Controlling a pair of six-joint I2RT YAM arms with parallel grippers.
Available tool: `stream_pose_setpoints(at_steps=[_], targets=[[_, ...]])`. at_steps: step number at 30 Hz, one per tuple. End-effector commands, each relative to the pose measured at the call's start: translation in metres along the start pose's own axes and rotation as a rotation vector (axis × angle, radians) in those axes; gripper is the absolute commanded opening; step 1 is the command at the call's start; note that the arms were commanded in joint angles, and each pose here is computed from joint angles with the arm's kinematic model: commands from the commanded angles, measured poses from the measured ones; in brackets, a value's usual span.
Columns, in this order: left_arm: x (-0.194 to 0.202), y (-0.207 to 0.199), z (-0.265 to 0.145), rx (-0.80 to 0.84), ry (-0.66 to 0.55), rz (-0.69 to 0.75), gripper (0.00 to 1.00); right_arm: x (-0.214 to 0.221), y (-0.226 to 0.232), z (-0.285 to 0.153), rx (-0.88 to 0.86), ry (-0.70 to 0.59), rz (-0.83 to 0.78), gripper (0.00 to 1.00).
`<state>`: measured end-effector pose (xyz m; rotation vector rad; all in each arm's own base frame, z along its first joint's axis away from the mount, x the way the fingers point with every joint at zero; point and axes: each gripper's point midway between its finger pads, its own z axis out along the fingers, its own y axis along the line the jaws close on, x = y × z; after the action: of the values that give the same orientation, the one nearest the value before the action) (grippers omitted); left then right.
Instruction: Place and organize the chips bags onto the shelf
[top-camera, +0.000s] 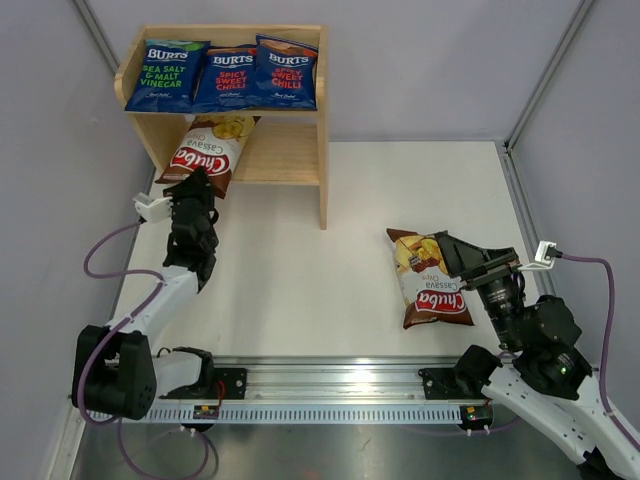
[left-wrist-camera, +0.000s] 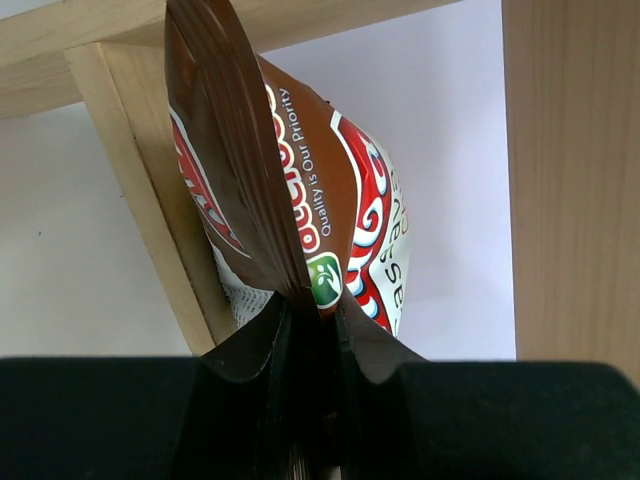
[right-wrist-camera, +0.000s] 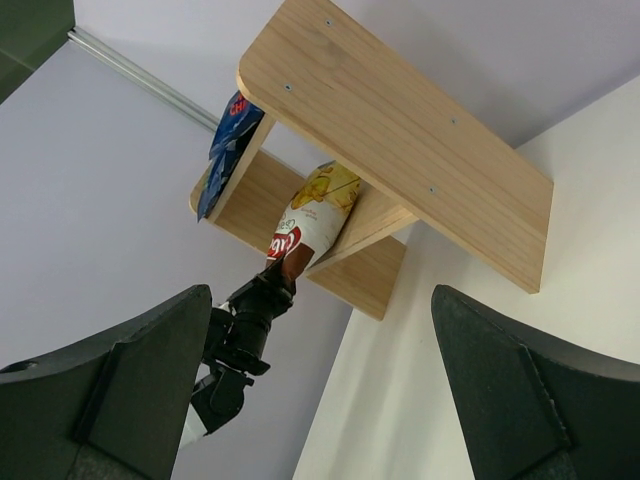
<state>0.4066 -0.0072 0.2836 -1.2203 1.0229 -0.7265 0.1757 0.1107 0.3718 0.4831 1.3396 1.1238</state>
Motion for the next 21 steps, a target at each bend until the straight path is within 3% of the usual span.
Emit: stream_pose_setpoints(at_steps=[1,14,21], targets=[[-0.017,-0.022,0.013,0.042,-0.102,-0.082,0.00,0.001,0.000,-0.002,-0.011,0.004,-0.006,0.99],[-0.029,-0.008,0.022,0.018,-0.198,-0.023,0.00,0.004,-0.003,-0.007,0.004,0.035,-0.016,0.99],[-0.025,-0.002,0.026,0.009,-0.190,-0.004,0.16,0.010,-0.007,-0.003,0.026,0.050,-0.016,0.99]])
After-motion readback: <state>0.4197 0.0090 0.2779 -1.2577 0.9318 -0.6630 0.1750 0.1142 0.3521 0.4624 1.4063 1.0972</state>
